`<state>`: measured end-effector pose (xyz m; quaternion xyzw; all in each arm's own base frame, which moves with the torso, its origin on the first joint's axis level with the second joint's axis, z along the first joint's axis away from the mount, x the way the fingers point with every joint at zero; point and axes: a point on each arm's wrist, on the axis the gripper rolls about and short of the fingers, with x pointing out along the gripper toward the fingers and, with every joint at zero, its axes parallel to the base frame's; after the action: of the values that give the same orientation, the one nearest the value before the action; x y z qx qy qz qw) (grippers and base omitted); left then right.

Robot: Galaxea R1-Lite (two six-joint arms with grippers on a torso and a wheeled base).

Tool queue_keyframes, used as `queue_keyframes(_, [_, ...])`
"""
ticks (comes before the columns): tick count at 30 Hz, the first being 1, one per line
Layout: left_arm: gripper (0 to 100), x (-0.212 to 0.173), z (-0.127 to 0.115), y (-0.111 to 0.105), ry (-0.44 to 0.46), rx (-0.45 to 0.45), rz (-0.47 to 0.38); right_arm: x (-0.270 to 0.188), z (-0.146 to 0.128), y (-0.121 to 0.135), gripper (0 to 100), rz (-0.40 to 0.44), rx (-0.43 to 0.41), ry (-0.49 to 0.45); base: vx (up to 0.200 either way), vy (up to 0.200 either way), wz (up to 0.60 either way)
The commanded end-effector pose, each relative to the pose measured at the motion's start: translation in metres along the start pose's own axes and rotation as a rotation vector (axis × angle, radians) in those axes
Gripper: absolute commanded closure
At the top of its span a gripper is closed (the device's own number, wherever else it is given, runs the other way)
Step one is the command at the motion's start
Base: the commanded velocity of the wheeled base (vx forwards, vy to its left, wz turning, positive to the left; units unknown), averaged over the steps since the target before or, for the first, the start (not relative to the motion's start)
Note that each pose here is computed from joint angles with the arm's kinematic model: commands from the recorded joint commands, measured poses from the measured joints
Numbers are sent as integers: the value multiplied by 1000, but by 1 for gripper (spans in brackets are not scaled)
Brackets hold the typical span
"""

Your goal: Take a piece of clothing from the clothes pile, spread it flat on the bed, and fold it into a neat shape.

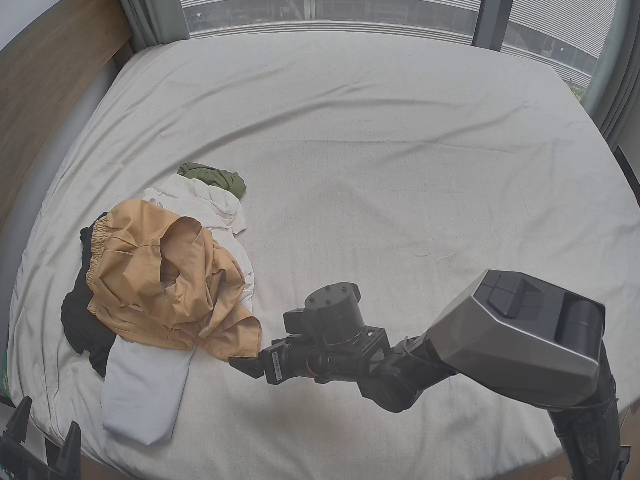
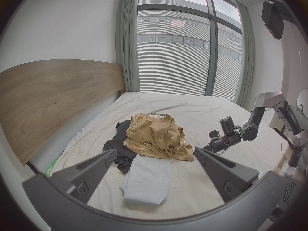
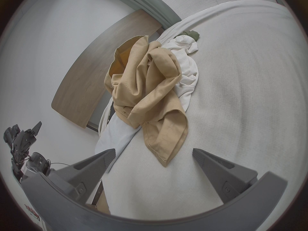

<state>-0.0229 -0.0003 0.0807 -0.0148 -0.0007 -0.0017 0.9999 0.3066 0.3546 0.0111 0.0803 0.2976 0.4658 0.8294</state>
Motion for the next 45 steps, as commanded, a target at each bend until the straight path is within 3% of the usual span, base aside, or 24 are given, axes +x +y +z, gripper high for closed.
queue_keyframes(1, [0,0,-5,0,0,0,0,11,-6,-1,0,4,5,4,0,0,0])
queue_keyframes(27, [0,0,-5,0,0,0,-1,40,-16,-3,0,14,7,-49,0,0,0])
queue_keyframes(28, [0,0,-5,0,1,0,0,39,-15,-4,100,13,8,-50,0,0,0])
queue_keyframes(45, [0,0,-5,0,0,0,0,32,-17,-9,100,-39,16,-49,0,0,0])
